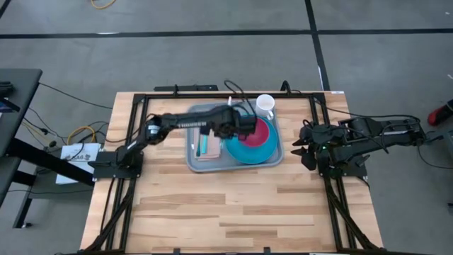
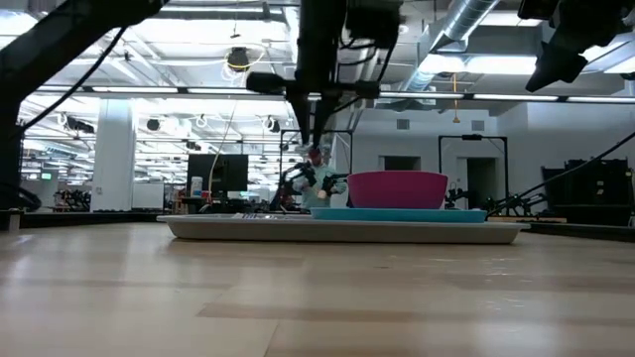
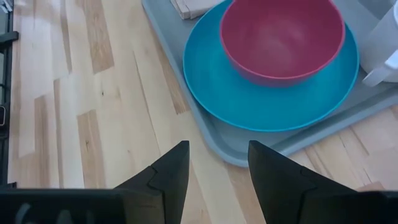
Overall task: Set up tray
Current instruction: Put the knife on the brown napkin to the right of the blue spoon on the blue tray
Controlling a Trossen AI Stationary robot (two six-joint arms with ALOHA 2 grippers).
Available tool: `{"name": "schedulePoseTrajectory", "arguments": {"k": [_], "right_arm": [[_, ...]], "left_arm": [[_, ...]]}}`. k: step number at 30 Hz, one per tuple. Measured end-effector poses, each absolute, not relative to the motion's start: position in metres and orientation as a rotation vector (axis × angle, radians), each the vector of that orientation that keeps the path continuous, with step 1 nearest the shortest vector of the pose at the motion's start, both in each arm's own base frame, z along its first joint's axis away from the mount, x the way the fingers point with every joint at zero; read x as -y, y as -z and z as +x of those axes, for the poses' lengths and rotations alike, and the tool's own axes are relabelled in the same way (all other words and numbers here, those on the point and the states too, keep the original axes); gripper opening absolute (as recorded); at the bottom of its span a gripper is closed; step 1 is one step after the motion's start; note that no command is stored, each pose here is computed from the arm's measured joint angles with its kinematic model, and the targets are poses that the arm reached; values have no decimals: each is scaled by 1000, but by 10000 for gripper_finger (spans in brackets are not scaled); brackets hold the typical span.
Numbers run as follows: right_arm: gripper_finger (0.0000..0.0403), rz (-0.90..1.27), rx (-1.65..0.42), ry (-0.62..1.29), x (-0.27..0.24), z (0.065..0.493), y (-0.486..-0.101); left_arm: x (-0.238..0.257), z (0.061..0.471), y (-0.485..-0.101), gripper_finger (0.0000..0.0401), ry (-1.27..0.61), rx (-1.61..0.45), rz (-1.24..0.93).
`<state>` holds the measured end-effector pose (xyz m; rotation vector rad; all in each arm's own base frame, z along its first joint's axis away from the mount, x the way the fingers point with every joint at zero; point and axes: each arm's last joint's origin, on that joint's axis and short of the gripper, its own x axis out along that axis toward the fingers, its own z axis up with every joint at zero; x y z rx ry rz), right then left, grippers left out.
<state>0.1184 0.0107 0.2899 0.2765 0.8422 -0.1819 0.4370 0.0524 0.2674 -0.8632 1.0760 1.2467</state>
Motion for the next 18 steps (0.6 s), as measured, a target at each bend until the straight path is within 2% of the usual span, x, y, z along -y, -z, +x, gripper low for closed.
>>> {"name": "schedulePoseTrajectory", "arguments": {"k": [8,18], "right_arm": [[155,277,-838,182,-11,117,-290],[155,267,-805,208,-9,110,-293]], "left_arm": [[-91,434,-271,13,-1207,-1077,-901],[-91,414,-284,13,-1213,-1084,-986]]}}
